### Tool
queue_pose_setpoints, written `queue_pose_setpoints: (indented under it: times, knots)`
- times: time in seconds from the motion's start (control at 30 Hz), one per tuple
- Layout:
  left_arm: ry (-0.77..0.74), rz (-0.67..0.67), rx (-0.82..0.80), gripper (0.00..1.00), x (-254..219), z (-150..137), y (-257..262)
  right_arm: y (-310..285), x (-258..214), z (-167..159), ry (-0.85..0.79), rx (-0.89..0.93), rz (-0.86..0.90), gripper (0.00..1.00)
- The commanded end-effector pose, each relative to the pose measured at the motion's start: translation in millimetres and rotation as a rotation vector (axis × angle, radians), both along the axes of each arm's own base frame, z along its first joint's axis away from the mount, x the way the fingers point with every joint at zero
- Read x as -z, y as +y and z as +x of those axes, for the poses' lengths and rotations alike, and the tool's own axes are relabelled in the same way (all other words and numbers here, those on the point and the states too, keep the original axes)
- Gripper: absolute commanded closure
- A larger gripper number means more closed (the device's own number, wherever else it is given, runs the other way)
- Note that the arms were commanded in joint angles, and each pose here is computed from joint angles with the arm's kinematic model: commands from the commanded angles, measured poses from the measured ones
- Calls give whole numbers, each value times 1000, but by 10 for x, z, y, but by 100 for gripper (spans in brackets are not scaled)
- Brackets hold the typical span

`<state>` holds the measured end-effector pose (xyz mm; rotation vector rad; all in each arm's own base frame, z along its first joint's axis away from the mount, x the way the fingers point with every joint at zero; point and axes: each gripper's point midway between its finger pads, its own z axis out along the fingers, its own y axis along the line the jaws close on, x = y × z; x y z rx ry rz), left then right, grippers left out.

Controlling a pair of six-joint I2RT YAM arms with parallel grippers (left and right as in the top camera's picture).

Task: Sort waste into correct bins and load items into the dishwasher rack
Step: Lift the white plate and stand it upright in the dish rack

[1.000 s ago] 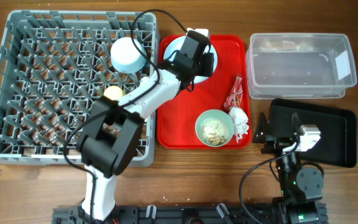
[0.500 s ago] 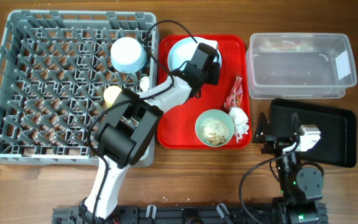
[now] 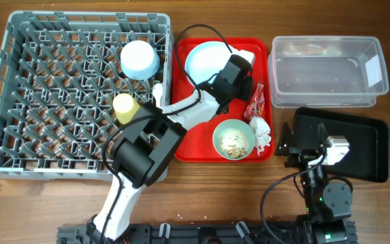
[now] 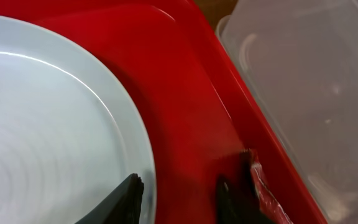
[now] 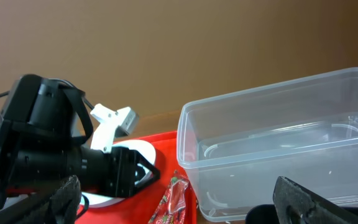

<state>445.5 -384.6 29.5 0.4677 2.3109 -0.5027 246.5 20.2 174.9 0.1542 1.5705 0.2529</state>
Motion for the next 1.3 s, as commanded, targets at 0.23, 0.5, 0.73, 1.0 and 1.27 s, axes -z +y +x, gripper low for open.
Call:
queue_pose_setpoints:
  times: [0.23, 0.5, 0.73, 1.0, 1.27]
  knots:
    - [-2, 125, -57, 96, 284, 59, 236, 22, -21, -5, -10, -12, -7, 0]
    - [-301, -271, -140, 96, -2854, -242, 649, 22, -20, -4, -10, -12, -7, 0]
    - [96, -762, -97, 96, -3513, -400, 1903, 22, -20, -4, -10, -12, -7, 0]
    - [564, -1041, -148, 96, -2509, 316, 2623, 22, -21, -5, -10, -12, -7, 0]
    - [615, -979, -396, 96, -1917, 535, 2790, 22, -20, -4, -10, -12, -7, 0]
